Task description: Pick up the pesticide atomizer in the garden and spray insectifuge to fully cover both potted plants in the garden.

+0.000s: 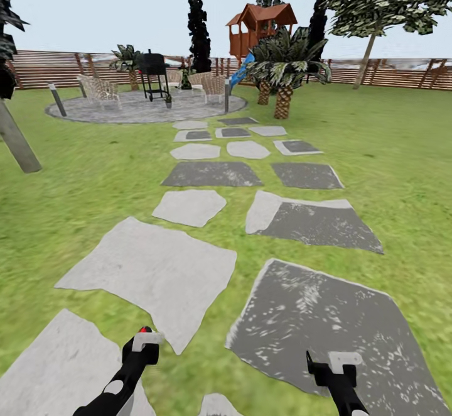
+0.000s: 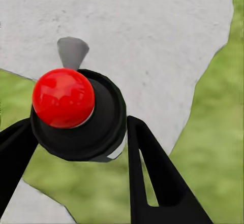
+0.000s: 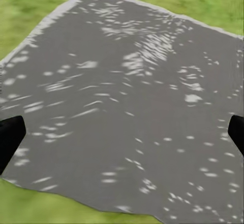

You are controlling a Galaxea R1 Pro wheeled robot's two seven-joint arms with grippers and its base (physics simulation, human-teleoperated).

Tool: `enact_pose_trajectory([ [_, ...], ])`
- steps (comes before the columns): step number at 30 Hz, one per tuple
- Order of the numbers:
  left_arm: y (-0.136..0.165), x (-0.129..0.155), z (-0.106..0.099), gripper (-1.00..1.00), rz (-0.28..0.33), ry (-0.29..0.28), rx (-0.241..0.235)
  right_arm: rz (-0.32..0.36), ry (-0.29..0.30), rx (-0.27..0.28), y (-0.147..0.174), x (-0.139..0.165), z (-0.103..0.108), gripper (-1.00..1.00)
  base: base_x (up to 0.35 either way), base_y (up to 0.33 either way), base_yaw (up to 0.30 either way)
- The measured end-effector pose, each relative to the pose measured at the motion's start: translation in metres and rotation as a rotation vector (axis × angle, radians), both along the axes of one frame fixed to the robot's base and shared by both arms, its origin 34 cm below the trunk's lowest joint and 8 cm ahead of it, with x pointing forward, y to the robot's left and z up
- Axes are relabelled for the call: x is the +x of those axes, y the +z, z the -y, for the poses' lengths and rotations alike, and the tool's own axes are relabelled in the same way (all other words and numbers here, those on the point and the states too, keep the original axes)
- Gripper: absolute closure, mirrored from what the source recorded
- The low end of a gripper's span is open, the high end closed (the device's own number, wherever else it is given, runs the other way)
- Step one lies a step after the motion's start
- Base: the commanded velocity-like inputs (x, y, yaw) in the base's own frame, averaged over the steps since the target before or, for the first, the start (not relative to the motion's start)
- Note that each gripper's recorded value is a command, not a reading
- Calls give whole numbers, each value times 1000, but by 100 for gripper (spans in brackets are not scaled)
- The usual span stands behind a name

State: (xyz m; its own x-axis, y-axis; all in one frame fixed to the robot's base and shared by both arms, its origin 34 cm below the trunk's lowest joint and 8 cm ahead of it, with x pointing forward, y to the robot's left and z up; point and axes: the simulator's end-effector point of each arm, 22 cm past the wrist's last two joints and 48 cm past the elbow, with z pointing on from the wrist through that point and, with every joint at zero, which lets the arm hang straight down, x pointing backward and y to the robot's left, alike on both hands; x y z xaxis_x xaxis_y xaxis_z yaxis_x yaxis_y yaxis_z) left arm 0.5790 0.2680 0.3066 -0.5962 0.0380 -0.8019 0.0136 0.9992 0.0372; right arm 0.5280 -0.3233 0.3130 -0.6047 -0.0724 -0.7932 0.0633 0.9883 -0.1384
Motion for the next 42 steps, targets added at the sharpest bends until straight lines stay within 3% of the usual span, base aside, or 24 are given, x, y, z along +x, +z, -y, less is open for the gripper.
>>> enact_pose_trajectory([
  [10,0,0,0,100,0,0,0,0,0,1,0,0,-1,-100,339,0,200],
  [25,0,0,0,100,-1,0,0,2,-5,1,0,0,0,-100,339,0,8],
  [31,0,0,0,100,0,0,0,61,-1,1,7,2,0,-100,339,0,0],
  [42,0,0,0,100,0,0,0,70,2,0,8,3,0,-100,339,0,0],
])
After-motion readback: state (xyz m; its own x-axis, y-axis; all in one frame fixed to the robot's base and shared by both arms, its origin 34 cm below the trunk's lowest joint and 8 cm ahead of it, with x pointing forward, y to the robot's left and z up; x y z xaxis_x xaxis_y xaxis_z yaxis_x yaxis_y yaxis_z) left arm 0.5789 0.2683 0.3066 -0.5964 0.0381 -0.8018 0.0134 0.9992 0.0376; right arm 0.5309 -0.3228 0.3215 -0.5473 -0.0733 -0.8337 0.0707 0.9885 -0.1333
